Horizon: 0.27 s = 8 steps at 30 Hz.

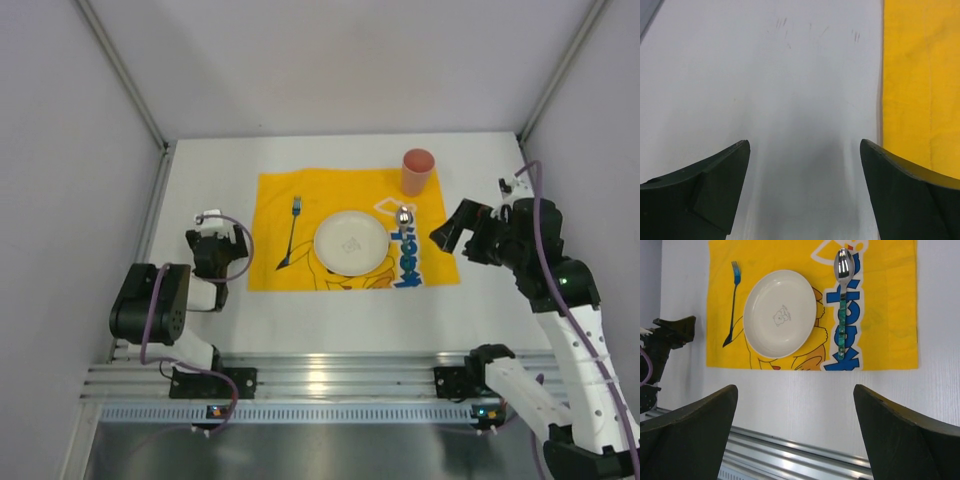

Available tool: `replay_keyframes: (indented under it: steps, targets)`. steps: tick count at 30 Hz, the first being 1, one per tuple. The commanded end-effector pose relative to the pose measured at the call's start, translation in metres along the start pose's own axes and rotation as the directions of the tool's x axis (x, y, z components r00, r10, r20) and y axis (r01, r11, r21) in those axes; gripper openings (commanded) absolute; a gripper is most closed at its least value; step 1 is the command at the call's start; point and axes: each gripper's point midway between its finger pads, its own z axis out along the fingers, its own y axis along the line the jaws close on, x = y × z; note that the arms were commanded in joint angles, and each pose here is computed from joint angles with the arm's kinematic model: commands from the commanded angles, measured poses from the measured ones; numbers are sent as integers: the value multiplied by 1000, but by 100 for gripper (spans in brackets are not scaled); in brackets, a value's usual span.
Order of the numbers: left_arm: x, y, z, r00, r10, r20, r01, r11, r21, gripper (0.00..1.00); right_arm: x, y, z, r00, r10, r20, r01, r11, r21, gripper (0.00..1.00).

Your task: Set the dinner table for one person

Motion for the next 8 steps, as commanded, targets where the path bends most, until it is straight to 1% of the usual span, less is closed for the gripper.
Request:
replay_keyframes:
  steps: [1,4,5,7,8]
  targets:
    - [-43,-4,3,983,-34,179,29,999,29,99,-17,4,9,995,-75,72,76,997,-21,100]
    - [-41,-4,3,987,-35,158,31,999,29,99,-18,-4,17,992,-96,87,96,995,8,100]
    - [-41,-4,3,987,-35,158,31,999,28,99,-17,-6,19,991,-102,89,102,995,13,97]
    - [-41,-4,3,986,-34,161,30,999,29,99,-16,-23,25,989,-91,112,82,993,89,99]
    - [-41,-4,3,986,-34,161,30,999,29,99,-19,-32,26,987,-79,143,59,989,137,100]
